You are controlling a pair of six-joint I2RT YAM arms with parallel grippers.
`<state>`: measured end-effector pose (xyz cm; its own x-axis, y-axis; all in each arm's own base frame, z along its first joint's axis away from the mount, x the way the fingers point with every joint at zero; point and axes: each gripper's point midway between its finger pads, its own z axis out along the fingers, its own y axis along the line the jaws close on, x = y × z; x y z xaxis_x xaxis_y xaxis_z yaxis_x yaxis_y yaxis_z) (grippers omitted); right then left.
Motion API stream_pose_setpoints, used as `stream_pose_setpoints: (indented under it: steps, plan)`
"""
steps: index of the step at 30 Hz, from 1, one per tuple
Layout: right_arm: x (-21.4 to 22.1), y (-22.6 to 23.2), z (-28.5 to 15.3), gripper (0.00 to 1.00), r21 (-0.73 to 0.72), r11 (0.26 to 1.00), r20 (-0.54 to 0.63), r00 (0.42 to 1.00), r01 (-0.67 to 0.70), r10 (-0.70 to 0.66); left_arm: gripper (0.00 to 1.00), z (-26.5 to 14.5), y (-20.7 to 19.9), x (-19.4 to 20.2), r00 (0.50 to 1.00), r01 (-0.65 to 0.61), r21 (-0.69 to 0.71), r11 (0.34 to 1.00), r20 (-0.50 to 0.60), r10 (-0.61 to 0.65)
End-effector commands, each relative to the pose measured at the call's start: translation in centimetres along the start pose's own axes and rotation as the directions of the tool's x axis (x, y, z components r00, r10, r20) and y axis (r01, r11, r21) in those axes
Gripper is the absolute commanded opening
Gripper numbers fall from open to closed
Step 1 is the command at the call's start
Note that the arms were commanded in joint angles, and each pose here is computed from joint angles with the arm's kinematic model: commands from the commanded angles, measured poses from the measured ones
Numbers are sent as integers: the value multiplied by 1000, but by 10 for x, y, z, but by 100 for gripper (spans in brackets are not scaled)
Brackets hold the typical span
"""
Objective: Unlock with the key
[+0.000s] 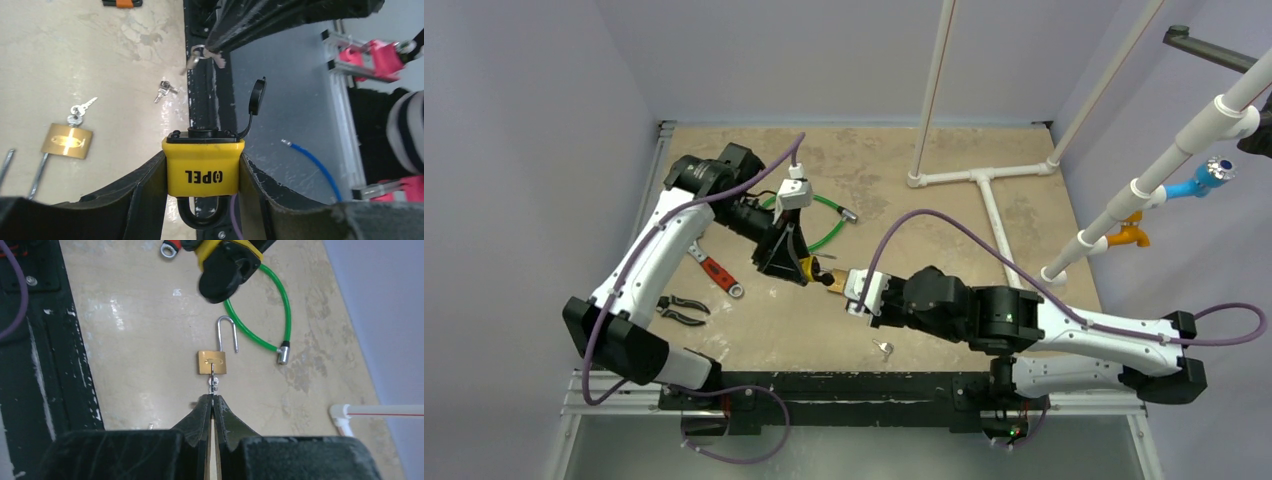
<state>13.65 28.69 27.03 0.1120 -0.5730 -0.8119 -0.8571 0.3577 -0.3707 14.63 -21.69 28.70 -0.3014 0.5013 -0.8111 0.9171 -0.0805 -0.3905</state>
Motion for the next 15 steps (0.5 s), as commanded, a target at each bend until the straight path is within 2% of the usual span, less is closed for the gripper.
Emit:
stream_pose_setpoints:
  steps: [1, 4, 9, 12, 15]
  plan:
    - [-40, -24, -20, 0, 156, 980, 189, 970, 127, -156, 0, -4, -55, -20, 920, 341, 257, 904, 107, -378]
    - [-41, -29, -23, 0, 194, 963, 157, 963, 187, -219, 0, 0, -55, -22, 864, 445, 314, 839, 95, -495]
    - [-40, -14, -12, 0, 116, 952, 105, 950, 282, -294, 0, 14, -67, -13, 769, 585, 397, 707, 5, -639]
    - [-36, -6, -6, 0, 71, 946, 87, 943, 317, -322, 0, 25, -88, -2, 766, 597, 436, 673, -60, -640]
    - [-33, -2, -6, 0, 43, 942, 75, 939, 334, -337, 0, 30, -91, 6, 746, 629, 436, 643, -106, -658]
